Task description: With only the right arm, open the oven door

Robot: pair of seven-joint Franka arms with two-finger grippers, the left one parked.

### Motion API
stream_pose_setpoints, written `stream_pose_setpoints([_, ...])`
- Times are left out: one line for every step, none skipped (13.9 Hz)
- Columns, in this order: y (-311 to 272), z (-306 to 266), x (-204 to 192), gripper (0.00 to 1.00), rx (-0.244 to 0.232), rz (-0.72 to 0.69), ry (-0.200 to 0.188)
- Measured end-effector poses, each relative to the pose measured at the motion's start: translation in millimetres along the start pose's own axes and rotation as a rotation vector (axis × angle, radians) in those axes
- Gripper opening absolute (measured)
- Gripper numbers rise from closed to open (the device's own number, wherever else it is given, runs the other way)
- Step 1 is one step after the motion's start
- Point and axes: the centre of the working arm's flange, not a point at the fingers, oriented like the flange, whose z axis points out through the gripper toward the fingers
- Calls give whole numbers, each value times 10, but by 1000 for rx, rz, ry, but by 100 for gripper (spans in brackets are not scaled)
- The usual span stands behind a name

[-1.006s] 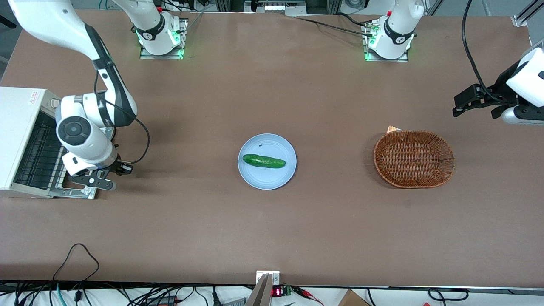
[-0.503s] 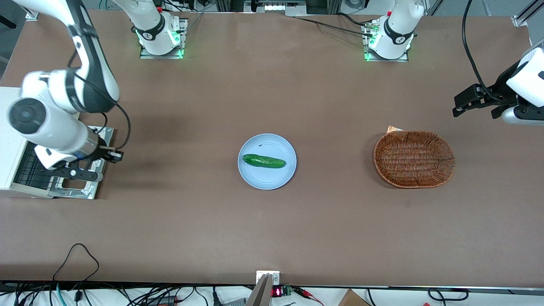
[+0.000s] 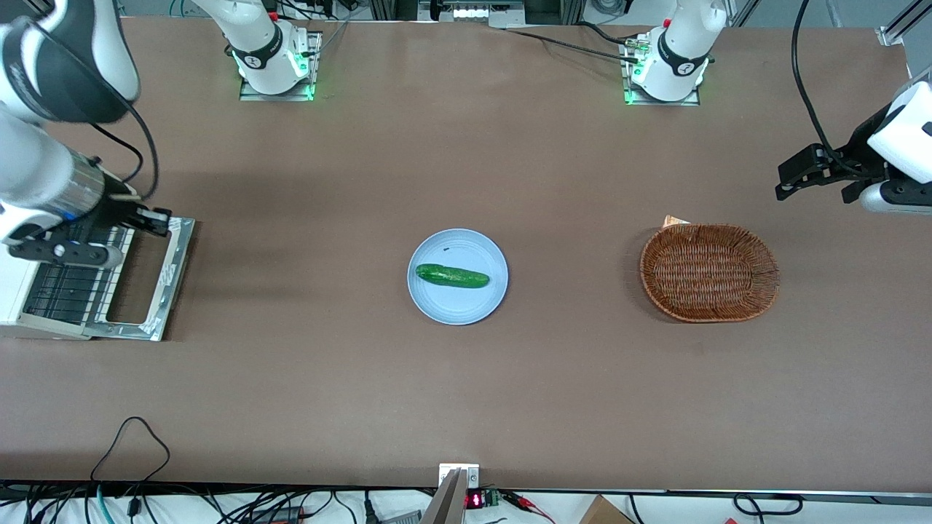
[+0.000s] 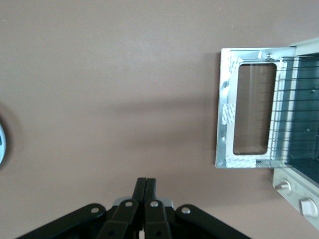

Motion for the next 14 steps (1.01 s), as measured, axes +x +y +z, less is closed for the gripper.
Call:
stream_pose_setpoints([9,-83,-34,4,-1,1,-9])
stream_pose_setpoints([14,-139,-59,7,-2,1,-13])
stream_pose_setpoints([18,-178,-73,7,-1,1,-13])
stream_pose_setpoints([20,-202,-85,8,-2,2,-13])
stream_pose_setpoints([23,-224,-95,8,-2,2,-12])
stream_pose_setpoints([25,-258,-102,16,-1,2,-8])
stream_pose_setpoints([26,-284,-103,24,0,0,-4])
stream_pose_setpoints([27,-302,-103,35,0,-15,-1])
stream_pose_setpoints([28,-312,-103,44,1,-30,1])
stream_pose_setpoints([27,-323,-102,56,1,-38,4])
stream_pose_setpoints([28,-335,-101,64,1,-46,6])
stream_pose_setpoints([28,-346,-100,76,2,-52,9])
stream_pose_setpoints([28,-358,-98,85,2,-59,12])
stream_pose_setpoints([28,-378,-97,97,3,-87,16])
